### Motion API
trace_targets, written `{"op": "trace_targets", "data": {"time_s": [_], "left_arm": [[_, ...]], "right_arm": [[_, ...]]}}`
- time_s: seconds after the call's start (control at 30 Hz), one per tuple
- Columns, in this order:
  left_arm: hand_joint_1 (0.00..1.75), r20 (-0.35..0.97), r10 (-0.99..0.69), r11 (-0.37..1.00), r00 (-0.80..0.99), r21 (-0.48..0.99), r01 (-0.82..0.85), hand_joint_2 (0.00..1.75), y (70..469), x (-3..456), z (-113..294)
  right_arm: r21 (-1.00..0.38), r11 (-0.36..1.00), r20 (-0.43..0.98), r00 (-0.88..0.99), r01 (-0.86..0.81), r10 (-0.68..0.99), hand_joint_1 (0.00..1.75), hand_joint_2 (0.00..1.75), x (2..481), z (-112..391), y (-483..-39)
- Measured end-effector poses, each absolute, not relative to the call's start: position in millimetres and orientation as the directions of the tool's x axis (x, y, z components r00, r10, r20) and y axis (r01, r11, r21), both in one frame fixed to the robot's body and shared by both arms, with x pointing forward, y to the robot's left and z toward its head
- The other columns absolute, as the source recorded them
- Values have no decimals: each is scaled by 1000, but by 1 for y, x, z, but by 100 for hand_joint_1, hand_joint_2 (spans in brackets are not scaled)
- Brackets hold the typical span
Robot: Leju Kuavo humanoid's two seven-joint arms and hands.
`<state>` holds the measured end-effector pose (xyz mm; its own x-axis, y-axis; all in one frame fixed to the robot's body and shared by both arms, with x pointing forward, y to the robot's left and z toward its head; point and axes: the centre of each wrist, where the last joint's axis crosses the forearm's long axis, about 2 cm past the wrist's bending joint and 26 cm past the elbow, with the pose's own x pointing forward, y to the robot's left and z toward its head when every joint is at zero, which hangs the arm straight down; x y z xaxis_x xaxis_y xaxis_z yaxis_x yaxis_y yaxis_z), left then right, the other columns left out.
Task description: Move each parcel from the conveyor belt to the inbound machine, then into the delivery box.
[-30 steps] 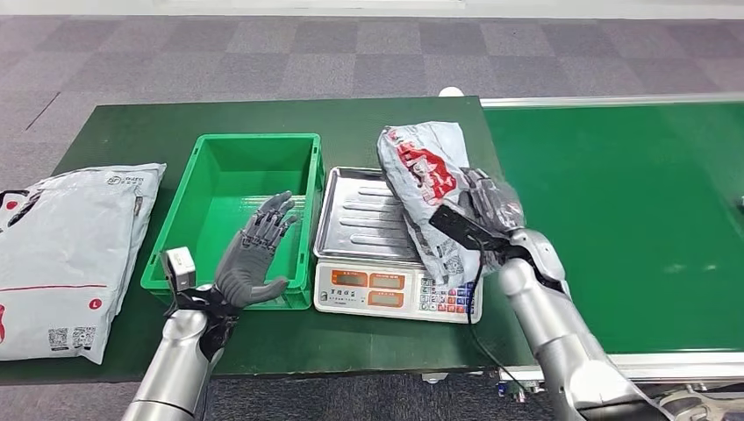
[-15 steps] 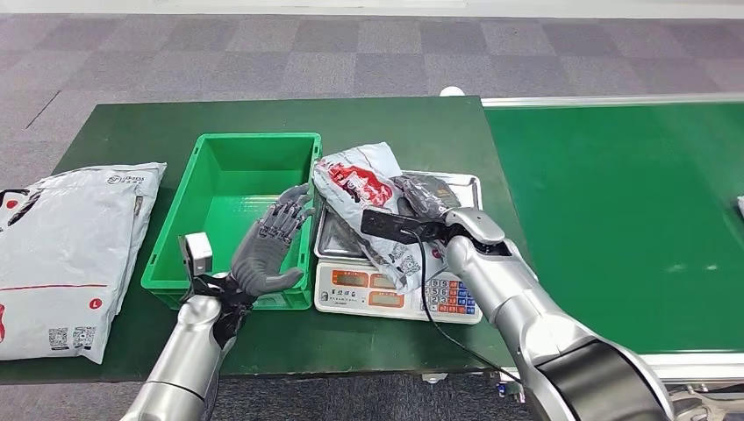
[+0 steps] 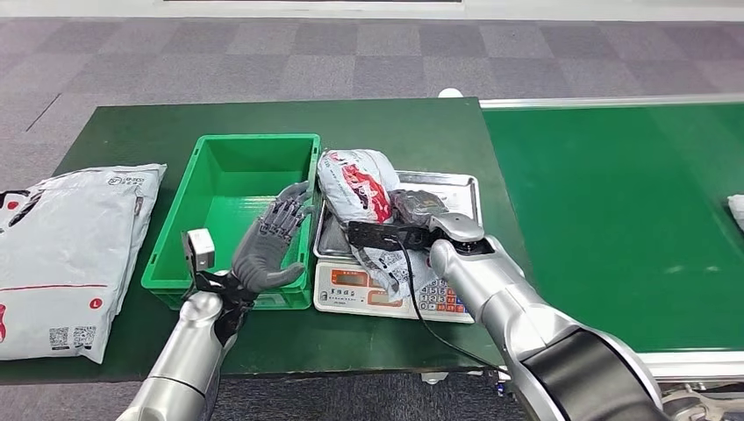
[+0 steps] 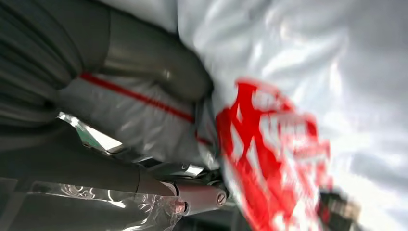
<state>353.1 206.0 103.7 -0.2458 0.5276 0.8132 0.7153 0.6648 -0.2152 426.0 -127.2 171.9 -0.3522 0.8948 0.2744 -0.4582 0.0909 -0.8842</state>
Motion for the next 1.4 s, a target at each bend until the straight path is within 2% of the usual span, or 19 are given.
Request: {"op": "trace_targets", "data": {"time_s": [0.1,0.23,0.4,0.67,0.9,1.13,1.27,1.4], "left_arm": [[0,817,522,675,-247,-218,705,175,210,348,99],[0,821,510,689,-255,-213,692,175,219,340,93],[0,824,496,715,-273,-210,667,175,233,331,88],[0,823,489,730,-291,-202,653,175,240,327,88],[0,849,425,775,-313,-163,611,175,245,326,85],[0,892,300,858,-338,-97,505,175,249,331,79],[0,912,145,927,-383,10,375,175,230,349,87],[0,904,74,925,-422,95,368,175,197,364,102]], "right_arm": [[-880,200,377,-378,-430,846,0,175,426,171,-130],[-825,395,556,-456,-403,695,0,175,423,165,-144],[-729,602,672,-510,-327,537,0,175,408,156,-174],[-712,656,663,-546,-249,512,0,175,394,155,-195],[-721,685,509,-589,106,627,0,175,367,154,-225],[-604,767,526,-616,217,587,0,175,346,154,-244],[-534,811,542,-638,241,546,0,175,340,161,-247],[-516,821,535,-656,245,532,0,175,338,167,-242]]}}
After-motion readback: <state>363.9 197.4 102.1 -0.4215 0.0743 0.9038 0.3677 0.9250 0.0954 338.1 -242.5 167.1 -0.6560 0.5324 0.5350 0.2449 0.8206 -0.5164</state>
